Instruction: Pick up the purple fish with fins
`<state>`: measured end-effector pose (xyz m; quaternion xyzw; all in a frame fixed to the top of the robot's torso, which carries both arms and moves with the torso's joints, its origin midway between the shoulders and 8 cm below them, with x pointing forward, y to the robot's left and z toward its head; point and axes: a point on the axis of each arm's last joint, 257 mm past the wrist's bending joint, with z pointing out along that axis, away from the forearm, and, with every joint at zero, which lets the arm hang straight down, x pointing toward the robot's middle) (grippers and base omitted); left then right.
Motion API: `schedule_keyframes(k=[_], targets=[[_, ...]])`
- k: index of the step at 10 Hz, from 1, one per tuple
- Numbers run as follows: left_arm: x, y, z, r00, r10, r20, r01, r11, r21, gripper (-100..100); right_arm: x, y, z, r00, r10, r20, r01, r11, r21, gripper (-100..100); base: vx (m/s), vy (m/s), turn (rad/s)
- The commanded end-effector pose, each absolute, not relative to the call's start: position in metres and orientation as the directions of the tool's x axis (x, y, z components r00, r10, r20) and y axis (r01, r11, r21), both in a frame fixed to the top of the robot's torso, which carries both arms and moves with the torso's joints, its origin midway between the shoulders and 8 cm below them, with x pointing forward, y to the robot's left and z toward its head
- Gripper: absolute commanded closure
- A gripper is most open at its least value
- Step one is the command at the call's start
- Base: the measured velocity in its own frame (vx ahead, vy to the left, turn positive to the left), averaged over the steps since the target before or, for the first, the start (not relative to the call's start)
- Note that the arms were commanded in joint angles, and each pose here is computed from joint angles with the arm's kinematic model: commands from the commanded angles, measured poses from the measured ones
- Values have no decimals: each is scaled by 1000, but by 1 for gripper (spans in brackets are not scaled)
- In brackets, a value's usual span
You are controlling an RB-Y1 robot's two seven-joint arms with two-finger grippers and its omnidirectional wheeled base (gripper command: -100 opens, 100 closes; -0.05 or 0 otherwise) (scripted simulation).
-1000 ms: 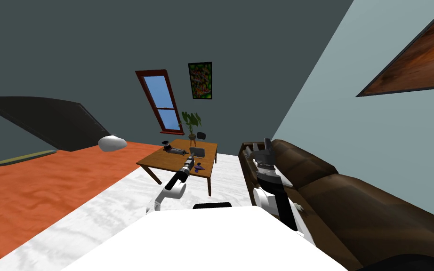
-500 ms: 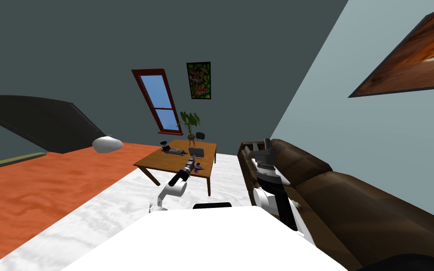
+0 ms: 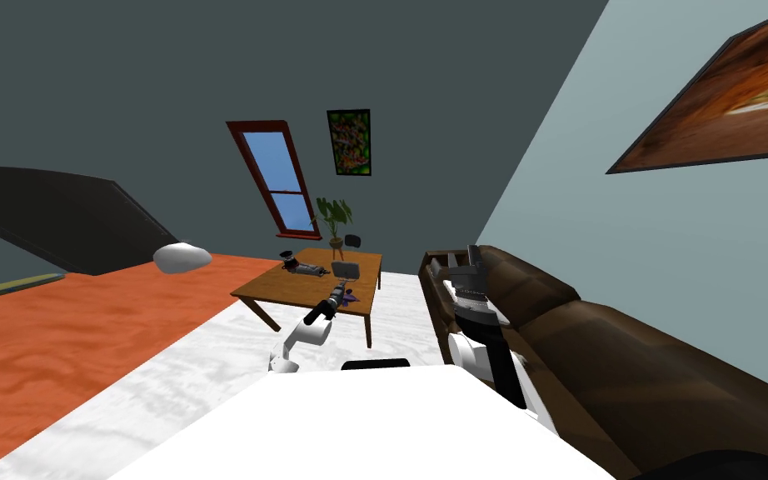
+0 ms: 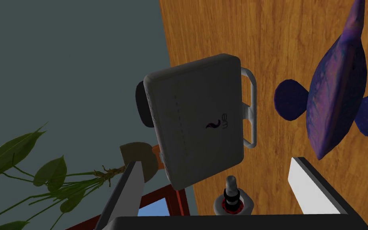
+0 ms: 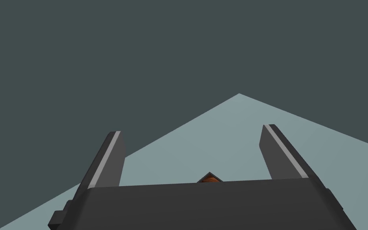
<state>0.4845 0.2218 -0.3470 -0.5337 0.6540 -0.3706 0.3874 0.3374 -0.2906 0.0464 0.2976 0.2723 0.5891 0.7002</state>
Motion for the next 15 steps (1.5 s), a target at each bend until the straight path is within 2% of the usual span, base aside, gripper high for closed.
schedule_keyframes(k=[1,9,10,11,12,15], targets=[[479,231,-367,-135,-981,-138,-470,186,-863,-100,337,-291,46,158,987,-31,-663,129,738,0,9,-21,-28],[456,283,-429,-153,-949,-276,-653,307,-693,-100,337,-291,46,158,987,-31,-663,129,738,0,18,-31,-14],[460,279,-425,-151,-953,-264,-640,298,-709,-100,337,-291,46,158,987,-31,-663,129,738,0,10,-21,4],[460,280,-426,-152,-952,-266,-643,300,-704,0,337,-291,46,158,987,-31,-663,129,738,0,0,0,0],[460,281,-431,-149,-952,-266,-643,298,-705,-100,337,-291,46,158,987,-31,-663,129,738,0,31,0,-14],[461,283,-440,-146,-953,-265,-644,296,-706,-100,337,-291,46,158,987,-31,-663,129,738,0,47,3,-13]])
